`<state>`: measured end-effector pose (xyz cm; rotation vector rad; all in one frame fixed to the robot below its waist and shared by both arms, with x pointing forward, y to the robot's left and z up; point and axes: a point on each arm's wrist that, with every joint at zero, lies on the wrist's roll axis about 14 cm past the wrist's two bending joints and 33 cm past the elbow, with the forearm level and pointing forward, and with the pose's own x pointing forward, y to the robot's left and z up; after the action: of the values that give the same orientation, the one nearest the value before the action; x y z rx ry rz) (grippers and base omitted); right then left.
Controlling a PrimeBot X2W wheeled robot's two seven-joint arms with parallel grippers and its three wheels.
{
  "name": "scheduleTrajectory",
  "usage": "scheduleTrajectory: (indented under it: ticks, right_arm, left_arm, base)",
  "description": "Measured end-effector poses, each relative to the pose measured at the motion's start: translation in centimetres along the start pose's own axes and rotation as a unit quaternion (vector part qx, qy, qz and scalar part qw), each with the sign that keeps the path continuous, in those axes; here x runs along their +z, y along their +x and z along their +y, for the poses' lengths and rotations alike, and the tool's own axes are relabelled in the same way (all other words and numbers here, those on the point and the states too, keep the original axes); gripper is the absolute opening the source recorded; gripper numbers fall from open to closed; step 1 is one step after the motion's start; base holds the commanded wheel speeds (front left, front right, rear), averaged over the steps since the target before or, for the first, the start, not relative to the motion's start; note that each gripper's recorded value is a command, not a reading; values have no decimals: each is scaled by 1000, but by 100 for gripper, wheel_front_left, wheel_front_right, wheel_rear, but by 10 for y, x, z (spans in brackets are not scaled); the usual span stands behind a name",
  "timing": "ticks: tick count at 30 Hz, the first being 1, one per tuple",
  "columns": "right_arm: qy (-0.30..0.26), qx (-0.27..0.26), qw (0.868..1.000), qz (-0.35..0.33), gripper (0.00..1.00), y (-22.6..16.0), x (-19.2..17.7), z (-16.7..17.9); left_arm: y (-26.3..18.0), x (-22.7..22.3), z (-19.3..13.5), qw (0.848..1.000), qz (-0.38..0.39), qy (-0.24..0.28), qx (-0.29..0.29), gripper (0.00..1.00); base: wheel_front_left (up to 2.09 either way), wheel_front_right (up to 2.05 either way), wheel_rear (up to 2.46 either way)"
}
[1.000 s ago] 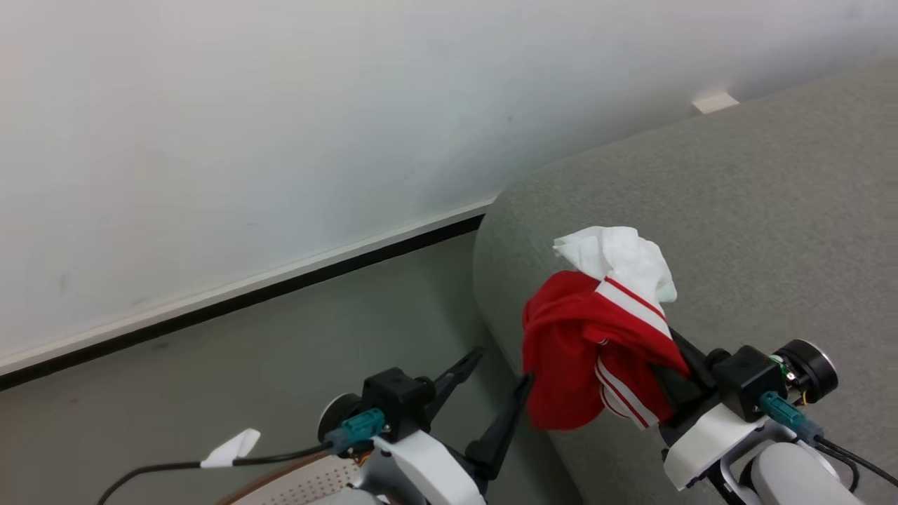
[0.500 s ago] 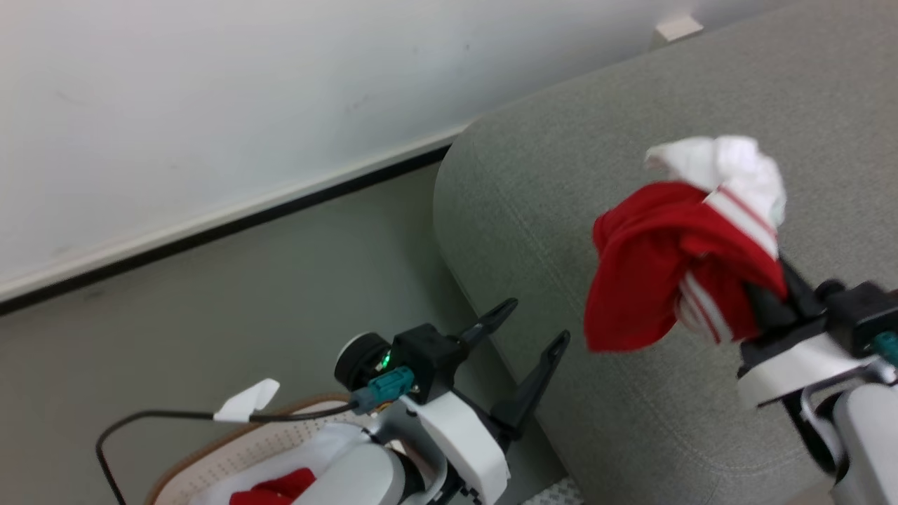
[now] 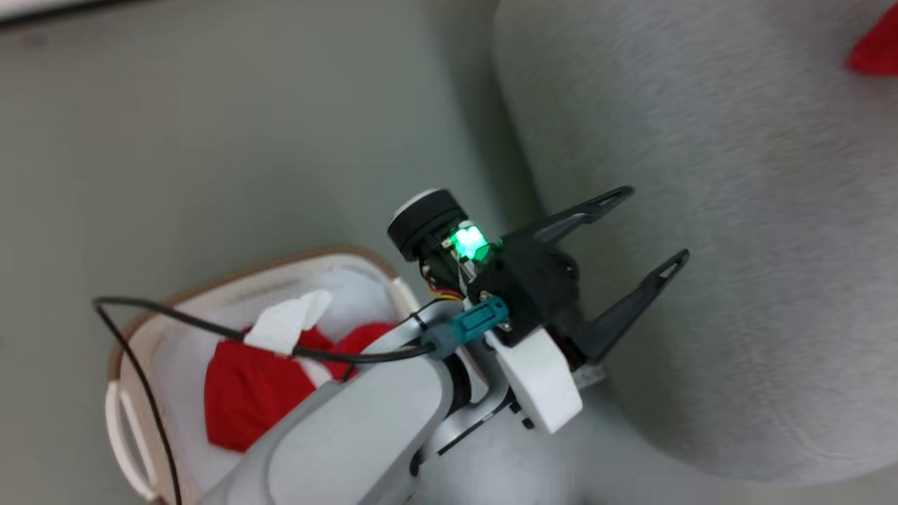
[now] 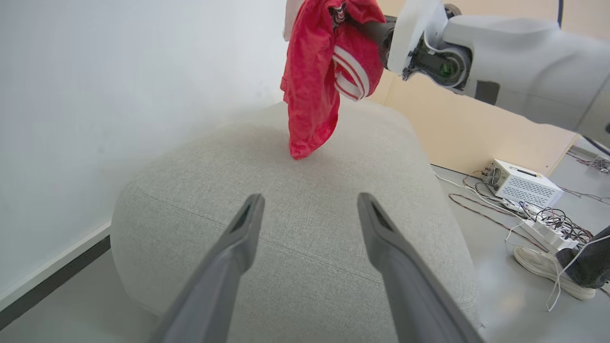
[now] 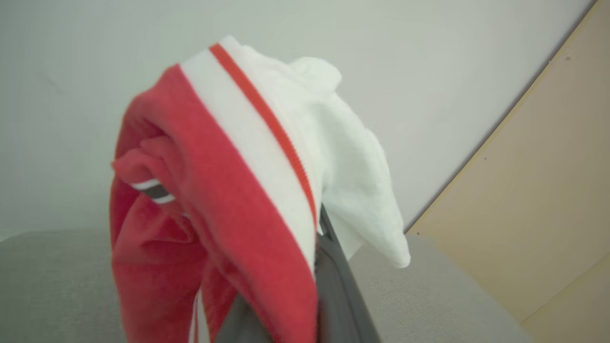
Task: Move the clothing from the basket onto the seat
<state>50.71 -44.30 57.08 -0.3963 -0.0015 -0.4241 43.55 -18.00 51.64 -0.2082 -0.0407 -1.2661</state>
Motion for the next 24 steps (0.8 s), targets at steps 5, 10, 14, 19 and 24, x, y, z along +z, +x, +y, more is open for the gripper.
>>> scheduleTrajectory:
  ticks: [5, 10, 14, 19, 24]
  right_arm:
    - [-3, -28, 999, 43, 0, 42, -47, 12]
    - [15, -37, 990, 136, 0, 39, -135, 44]
    - [18, -18, 987, 160, 100, 31, -168, 78]
    - [28, 6, 987, 159, 100, 17, -164, 96]
    - [28, 21, 993, 110, 100, 1, -122, 93]
  left_arm:
    - [-11, -40, 34, 999, 14, -31, 25, 100]
    - [-32, -79, 60, 995, 39, -60, 67, 100]
    - [-52, -100, 76, 991, 61, -65, 97, 100]
    - [-64, -93, 86, 988, 61, -59, 127, 100]
    - [-71, -67, 91, 984, 34, -59, 164, 100]
  base:
    - [0, 0, 0]
    - [0, 0, 0]
    - [0, 0, 0]
    - [0, 0, 0]
    - [0, 0, 0]
